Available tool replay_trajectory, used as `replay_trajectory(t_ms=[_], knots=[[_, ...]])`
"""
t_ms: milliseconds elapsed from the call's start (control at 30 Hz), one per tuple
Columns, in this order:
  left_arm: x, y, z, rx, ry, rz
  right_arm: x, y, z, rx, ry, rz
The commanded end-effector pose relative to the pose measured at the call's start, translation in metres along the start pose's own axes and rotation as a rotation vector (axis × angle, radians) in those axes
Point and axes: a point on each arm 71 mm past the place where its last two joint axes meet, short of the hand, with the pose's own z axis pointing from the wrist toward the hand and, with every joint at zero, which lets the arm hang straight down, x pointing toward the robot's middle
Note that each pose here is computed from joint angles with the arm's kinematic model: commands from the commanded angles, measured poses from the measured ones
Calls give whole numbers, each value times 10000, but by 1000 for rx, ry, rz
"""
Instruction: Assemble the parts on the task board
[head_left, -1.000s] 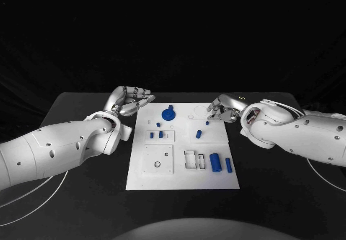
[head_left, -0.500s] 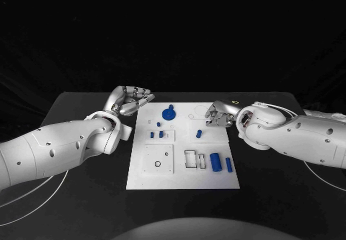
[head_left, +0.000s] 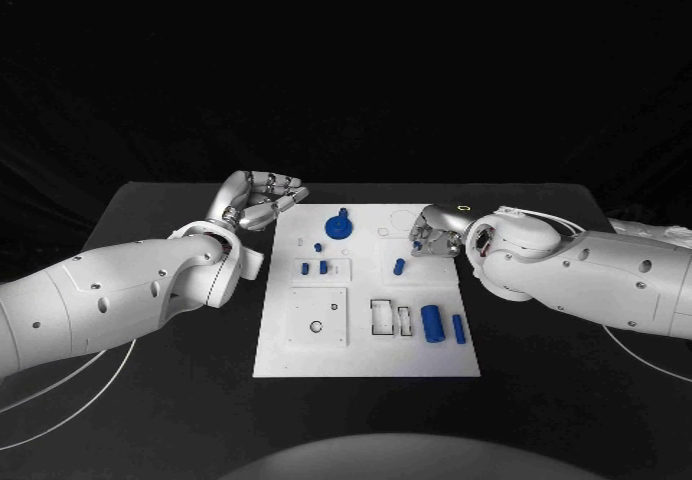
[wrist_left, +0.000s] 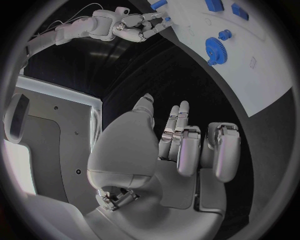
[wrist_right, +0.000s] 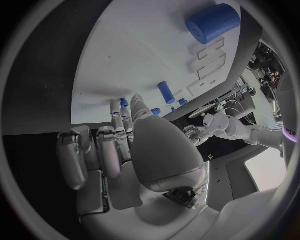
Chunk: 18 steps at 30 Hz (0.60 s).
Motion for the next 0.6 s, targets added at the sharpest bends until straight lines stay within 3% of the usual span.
replay_trajectory(t_ms=[33,600], knots=[[25,-12,-2,3,19,-14,25,-8,4,34,22,-51],[50,-11,4,-5,33,-21,28,39,20,48,13,-109]])
